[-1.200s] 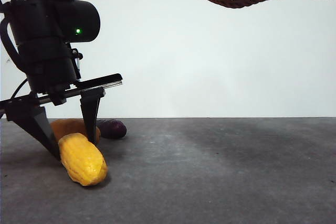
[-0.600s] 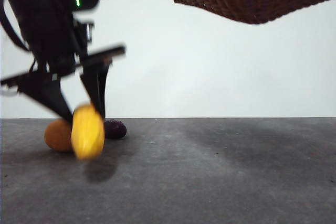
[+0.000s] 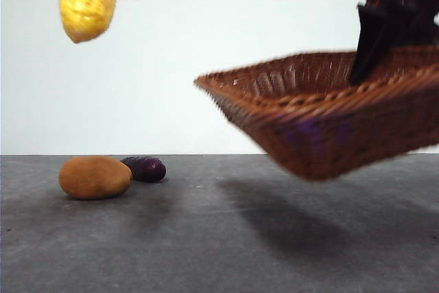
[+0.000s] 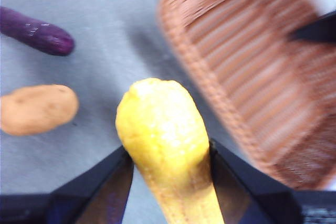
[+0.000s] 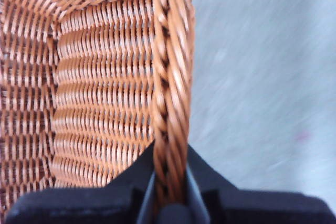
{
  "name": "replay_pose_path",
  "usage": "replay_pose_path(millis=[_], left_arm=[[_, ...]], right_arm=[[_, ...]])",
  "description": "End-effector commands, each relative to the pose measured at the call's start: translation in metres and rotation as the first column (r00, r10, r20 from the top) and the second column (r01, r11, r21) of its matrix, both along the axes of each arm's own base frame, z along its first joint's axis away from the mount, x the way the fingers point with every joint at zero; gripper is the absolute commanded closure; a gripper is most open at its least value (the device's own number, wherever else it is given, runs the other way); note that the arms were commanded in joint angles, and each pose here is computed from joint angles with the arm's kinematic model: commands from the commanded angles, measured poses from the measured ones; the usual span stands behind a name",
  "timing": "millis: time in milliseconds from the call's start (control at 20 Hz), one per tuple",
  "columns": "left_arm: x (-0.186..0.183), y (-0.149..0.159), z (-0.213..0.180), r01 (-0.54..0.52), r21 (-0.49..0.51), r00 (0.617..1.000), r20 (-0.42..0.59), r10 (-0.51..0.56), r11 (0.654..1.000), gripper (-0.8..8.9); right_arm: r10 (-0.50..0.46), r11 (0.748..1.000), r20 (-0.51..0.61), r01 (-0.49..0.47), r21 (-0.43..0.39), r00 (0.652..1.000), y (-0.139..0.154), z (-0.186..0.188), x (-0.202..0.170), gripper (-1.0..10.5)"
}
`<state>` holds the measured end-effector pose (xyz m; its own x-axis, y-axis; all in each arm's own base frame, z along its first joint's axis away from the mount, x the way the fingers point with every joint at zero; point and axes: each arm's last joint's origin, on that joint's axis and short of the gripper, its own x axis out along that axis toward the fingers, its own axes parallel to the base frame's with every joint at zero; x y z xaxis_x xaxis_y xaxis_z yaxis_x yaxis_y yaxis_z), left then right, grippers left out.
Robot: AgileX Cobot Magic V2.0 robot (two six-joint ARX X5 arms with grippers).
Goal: Help me put the vegetables on the table into the basket
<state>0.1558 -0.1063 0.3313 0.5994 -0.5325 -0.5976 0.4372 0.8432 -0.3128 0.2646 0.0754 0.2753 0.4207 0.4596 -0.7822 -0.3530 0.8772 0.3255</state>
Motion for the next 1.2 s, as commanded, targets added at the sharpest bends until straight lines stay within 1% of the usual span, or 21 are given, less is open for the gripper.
replay_pose_path(millis=[50,150,200,250,300,450,550,650,750,850,1000,1100,1150,1200], left_arm=[[-0.007,-0.008,-0.010,0.041,-0.071,0.999,-0.030,-0.043,0.997,8.22],[-0.005,-0.024,-0.011,0.094,-0.167,0.995,-0.007,-0.096,0.982,8.22],[-0.002,-0.036,-0.010,0.122,-0.212,0.992,0.008,-0.123,0.970,8.21],[0.003,-0.048,-0.012,0.154,-0.250,0.988,0.015,-0.155,0.956,8.22],[0.008,-0.060,-0.016,0.164,-0.270,0.986,0.005,-0.169,0.949,8.21],[0.026,-0.092,-0.046,0.172,-0.268,0.976,-0.087,-0.201,0.948,8.21],[0.039,-0.112,-0.061,0.155,-0.312,0.974,-0.111,-0.198,0.937,8.21],[0.048,-0.125,-0.077,0.148,-0.349,0.961,-0.169,-0.217,0.925,8.21],[0.053,-0.132,-0.093,0.123,-0.333,0.955,-0.216,-0.203,0.935,8.22],[0.057,-0.137,-0.103,0.108,-0.330,0.951,-0.239,-0.194,0.938,8.22],[0.062,-0.143,-0.109,0.098,-0.363,0.953,-0.235,-0.193,0.926,8.22],[0.061,-0.144,-0.110,0.095,-0.359,0.951,-0.243,-0.191,0.928,8.20],[0.060,-0.145,-0.111,0.093,-0.354,0.950,-0.249,-0.190,0.931,8.10],[0.060,-0.144,-0.111,0.091,-0.349,0.949,-0.254,-0.187,0.933,7.73]], right_arm=[[-0.028,0.997,-0.031,0.030,0.074,0.999,0.006,-0.016,-0.002,9.6],[-0.010,0.996,-0.030,0.013,0.090,1.000,0.017,-0.024,-0.006,9.6],[-0.005,0.996,-0.026,0.007,0.086,1.000,0.023,-0.025,-0.008,9.6],[0.003,0.997,-0.013,-0.002,0.080,1.000,0.030,-0.025,-0.009,9.6],[0.006,0.996,-0.006,-0.005,0.091,1.000,0.036,-0.024,-0.010,9.6],[0.015,0.993,0.008,-0.016,0.118,1.000,0.046,-0.022,-0.012,9.6],[0.010,0.993,0.002,-0.010,0.121,1.000,0.046,-0.022,-0.012,9.6],[0.007,0.992,0.001,-0.007,0.123,1.000,0.046,-0.022,-0.012,9.6],[0.008,0.992,0.001,-0.008,0.122,1.000,0.046,-0.022,-0.012,9.6],[0.007,0.992,0.008,-0.008,0.126,1.000,0.047,-0.021,-0.012,9.6],[0.007,0.992,0.008,-0.008,0.126,1.000,0.047,-0.021,-0.012,9.6],[0.012,0.992,0.008,-0.013,0.125,1.000,0.048,-0.021,-0.012,9.6],[0.012,0.992,0.009,-0.013,0.127,1.000,0.048,-0.021,-0.012,9.6],[0.013,0.992,0.009,-0.014,0.128,1.000,0.048,-0.021,-0.012,9.6]])
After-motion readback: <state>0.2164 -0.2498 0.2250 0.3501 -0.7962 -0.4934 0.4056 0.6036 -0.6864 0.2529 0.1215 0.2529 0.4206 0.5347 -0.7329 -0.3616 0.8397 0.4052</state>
